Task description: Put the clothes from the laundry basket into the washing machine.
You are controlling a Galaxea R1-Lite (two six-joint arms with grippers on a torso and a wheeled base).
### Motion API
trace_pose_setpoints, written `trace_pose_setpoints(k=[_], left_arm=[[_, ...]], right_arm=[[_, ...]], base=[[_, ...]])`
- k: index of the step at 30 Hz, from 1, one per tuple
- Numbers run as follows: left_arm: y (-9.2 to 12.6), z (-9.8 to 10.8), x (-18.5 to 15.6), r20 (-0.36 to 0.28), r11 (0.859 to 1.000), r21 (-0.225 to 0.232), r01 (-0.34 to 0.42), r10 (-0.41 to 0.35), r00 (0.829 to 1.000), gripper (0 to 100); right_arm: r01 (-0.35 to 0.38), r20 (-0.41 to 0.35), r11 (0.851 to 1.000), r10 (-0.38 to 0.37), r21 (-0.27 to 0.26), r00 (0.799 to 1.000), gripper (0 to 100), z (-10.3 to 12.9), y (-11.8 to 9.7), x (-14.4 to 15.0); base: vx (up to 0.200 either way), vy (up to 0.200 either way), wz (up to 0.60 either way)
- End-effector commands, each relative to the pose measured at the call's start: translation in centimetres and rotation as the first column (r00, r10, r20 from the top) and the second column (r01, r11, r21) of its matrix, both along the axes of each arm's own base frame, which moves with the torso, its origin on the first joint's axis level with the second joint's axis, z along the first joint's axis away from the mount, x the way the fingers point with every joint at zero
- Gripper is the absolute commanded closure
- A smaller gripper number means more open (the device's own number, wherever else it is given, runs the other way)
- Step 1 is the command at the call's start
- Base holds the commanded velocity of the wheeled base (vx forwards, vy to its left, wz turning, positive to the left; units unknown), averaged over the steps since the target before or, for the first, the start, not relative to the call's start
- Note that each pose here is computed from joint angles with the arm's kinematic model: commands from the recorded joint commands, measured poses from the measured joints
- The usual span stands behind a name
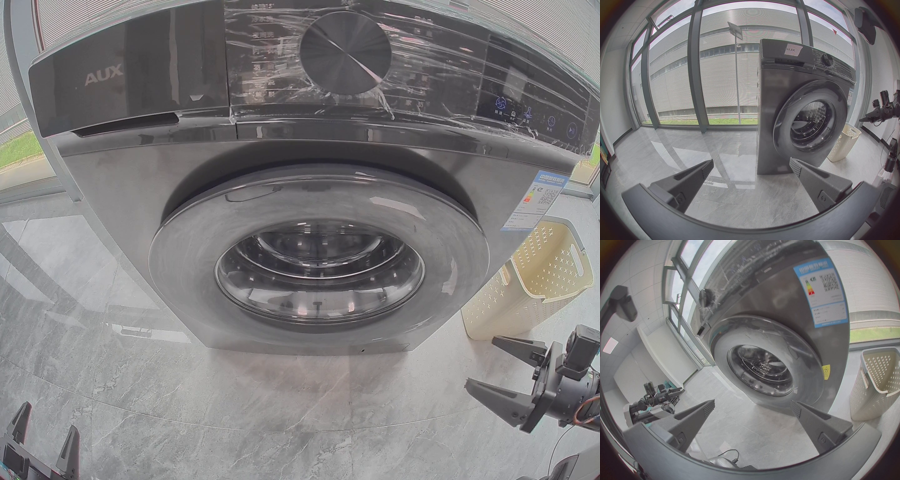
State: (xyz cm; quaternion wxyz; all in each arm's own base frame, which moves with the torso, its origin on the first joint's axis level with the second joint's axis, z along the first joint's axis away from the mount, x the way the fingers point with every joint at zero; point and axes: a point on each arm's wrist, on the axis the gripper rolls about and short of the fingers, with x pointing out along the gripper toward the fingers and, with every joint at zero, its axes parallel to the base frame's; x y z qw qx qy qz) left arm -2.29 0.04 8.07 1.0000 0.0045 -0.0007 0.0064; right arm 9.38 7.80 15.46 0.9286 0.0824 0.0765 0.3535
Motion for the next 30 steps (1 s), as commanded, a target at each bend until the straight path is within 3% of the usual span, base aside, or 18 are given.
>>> trace_pose_setpoints(k=[1,4,8,12,15,17,20,22,26,30], left_arm=[[0.0,-0.5,0.0,-0.001,1.000,-0.003,0.000,0.000,1.000,0],[0.0,-0.5,0.0,-0.003,1.000,-0.003,0.000,0.000,1.000,0],[0.0,-0.5,0.0,-0.003,1.000,-0.001,0.002,-0.002,1.000,0],[0.0,-0.5,0.0,-0.003,1.000,-0.001,0.000,0.000,1.000,0],[0.0,-0.5,0.0,-0.003,1.000,-0.007,0.005,-0.005,1.000,0],[0.0,-0.5,0.0,-0.003,1.000,-0.007,0.017,-0.017,1.000,0],[0.0,-0.5,0.0,-0.003,1.000,-0.007,0.020,-0.020,1.000,0],[0.0,-0.5,0.0,-0.003,1.000,-0.007,0.020,-0.020,1.000,0],[0.0,-0.5,0.0,-0.003,1.000,-0.007,0.020,-0.020,1.000,0],[0.0,-0.5,0.0,-0.003,1.000,-0.009,0.020,-0.020,1.000,0]], right_arm=[[0.083,0.090,0.997,-0.083,0.009,0.992,0,-0.3,-2.7,-2.2],[0.174,0.127,0.985,-0.174,0.012,0.977,0,-0.4,-4.1,-3.0],[0.236,0.154,0.971,-0.238,0.030,0.959,0,-0.4,-5.2,-4.1],[0.333,0.203,0.941,-0.337,0.056,0.919,0,-0.5,-6.5,-6.1],[0.415,0.247,0.907,-0.417,0.063,0.874,0,-1.1,-7.2,-7.7],[0.436,0.263,0.897,-0.437,0.067,0.860,0,-1.5,-7.4,-8.4],[0.435,0.303,0.898,-0.434,0.068,0.848,0,-1.9,-7.6,-9.5],[0.477,0.325,0.877,-0.468,0.058,0.822,0,-2.9,-7.6,-10.7],[0.471,0.340,0.881,-0.457,0.044,0.822,0,-4.1,-7.5,-11.7],[0.490,0.328,0.871,-0.472,0.033,0.818,0,-5.0,-7.4,-12.0]], base=[[0.000,0.000,0.00],[0.000,0.000,0.00],[0.000,0.000,0.00],[0.000,0.000,0.00],[0.000,0.000,0.00],[0.000,0.000,0.00],[0.000,0.000,0.00],[0.000,0.000,0.00],[0.000,0.000,0.00],[0.000,0.000,0.00]])
